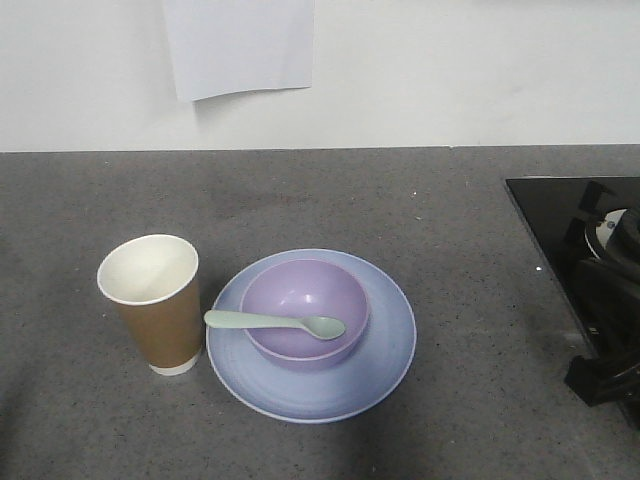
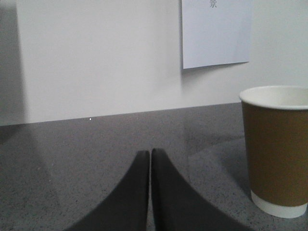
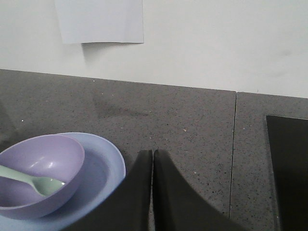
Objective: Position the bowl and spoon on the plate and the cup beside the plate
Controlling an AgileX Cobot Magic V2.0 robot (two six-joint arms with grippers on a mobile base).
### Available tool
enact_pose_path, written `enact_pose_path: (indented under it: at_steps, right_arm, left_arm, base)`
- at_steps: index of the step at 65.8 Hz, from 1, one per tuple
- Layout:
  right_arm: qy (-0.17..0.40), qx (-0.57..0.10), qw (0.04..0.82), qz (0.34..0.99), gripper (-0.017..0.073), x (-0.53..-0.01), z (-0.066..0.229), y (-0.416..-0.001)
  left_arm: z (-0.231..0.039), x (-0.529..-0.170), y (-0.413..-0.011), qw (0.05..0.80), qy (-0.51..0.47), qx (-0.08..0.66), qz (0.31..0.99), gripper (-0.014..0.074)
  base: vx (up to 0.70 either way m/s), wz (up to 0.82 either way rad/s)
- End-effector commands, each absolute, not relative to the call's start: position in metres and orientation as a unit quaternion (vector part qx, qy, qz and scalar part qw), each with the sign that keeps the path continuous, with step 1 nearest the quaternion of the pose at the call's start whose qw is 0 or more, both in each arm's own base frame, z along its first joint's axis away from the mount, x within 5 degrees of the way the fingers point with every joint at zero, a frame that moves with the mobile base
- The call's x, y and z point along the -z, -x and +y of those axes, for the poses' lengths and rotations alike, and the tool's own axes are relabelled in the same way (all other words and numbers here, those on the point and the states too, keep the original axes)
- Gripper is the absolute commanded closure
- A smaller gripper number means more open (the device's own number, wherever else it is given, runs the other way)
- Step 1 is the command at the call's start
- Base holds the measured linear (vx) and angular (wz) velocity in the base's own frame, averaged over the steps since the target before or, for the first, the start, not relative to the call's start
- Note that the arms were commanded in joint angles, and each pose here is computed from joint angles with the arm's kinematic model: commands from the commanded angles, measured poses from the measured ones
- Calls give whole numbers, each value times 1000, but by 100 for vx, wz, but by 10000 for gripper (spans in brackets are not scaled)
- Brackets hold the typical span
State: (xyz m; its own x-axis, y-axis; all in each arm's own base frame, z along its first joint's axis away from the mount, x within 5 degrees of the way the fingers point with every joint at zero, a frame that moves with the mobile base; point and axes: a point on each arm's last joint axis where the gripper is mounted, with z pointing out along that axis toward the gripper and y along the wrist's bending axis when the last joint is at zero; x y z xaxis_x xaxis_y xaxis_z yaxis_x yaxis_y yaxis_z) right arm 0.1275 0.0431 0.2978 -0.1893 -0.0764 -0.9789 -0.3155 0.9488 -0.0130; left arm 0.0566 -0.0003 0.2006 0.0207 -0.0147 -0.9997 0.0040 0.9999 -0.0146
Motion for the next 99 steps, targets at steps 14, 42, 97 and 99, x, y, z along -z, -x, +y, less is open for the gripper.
enact_pose_path:
  at_steps: [14, 42, 97, 99]
  right_arm:
    - [129, -102, 656, 737, 561, -312, 44, -130]
    - [129, -102, 656, 737, 561, -312, 44, -130]
    - [121, -111, 657, 736, 561, -305, 43, -125]
    - [126, -108, 659, 733, 561, -301, 43, -123]
  left_arm:
    - [1, -195, -56, 726, 18, 10, 688, 599]
    - [1, -195, -57, 725, 18, 10, 689, 599]
    - [1, -195, -57, 725, 18, 10, 689, 599]
    - [1, -195, -57, 725, 18, 10, 689, 599]
  base:
    - [0, 0]
    - [0, 0]
    - [0, 0]
    - [0, 0]
